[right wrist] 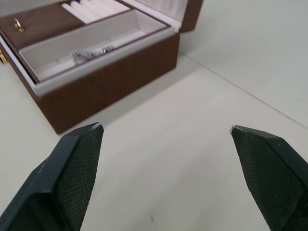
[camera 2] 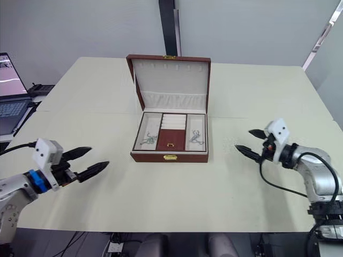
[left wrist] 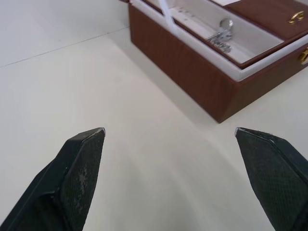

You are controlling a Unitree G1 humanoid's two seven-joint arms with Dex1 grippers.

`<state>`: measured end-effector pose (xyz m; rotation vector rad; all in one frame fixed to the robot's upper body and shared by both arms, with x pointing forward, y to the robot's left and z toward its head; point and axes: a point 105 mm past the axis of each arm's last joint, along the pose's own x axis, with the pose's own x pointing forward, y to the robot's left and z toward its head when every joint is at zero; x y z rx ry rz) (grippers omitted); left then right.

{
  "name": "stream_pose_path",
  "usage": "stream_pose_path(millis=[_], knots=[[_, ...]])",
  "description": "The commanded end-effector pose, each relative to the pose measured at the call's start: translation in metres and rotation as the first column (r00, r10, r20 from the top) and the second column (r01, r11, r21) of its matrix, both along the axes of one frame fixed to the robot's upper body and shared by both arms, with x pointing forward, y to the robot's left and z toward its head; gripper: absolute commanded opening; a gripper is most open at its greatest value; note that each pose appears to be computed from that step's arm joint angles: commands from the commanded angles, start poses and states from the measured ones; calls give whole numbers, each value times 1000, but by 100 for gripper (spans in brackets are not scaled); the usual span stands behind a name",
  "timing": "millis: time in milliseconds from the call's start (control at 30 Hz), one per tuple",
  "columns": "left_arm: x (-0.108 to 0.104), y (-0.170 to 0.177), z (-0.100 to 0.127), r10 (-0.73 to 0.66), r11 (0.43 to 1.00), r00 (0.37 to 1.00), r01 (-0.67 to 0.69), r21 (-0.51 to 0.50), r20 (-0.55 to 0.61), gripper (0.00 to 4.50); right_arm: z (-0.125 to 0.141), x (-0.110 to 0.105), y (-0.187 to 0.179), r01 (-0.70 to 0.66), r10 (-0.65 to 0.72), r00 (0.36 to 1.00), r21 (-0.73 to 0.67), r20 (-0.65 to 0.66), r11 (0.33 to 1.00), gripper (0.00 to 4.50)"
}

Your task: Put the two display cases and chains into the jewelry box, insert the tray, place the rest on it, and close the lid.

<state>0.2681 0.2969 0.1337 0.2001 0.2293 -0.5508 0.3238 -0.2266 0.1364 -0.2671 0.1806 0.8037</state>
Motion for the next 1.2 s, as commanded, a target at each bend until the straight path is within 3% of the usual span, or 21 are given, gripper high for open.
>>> stream_pose_path(millis=[33, 267, 500, 600, 733, 1000, 1067, 1200], knots=[[-2, 22, 9, 58, 997, 998, -59, 49, 35, 450, 13, -1, -16, 14, -12, 998, -25, 54, 1000, 447], [6, 28, 12, 85, 995, 995, -88, 52, 56, 450, 11, 5, -17, 26, -23, 997, -37, 70, 999, 447], [37, 17, 16, 129, 991, 986, -131, 11, 107, 450, 10, 22, 8, 21, -20, 995, -3, 94, 1000, 447], [57, 6, 9, 127, 991, 986, -130, 19, 104, 389, 7, 36, 25, 19, -19, 995, 8, 100, 1000, 387], [75, -5, 4, 119, 993, 987, -121, 10, 104, 279, 4, 55, 43, 35, -37, 992, 22, 118, 999, 260], [120, -54, -2, 31, 998, 994, -26, -52, 107, 20, -7, 88, 69, 91, -91, 989, 9, 120, 996, 52], [124, -63, -2, 9, 998, 994, -2, -57, 108, 0, -8, 91, 73, 90, -90, 989, 7, 120, 996, 2], [129, -92, -4, -73, 994, 992, 81, -76, 107, 0, -13, 88, 88, 36, -36, 994, 2, 104, 999, 2]])
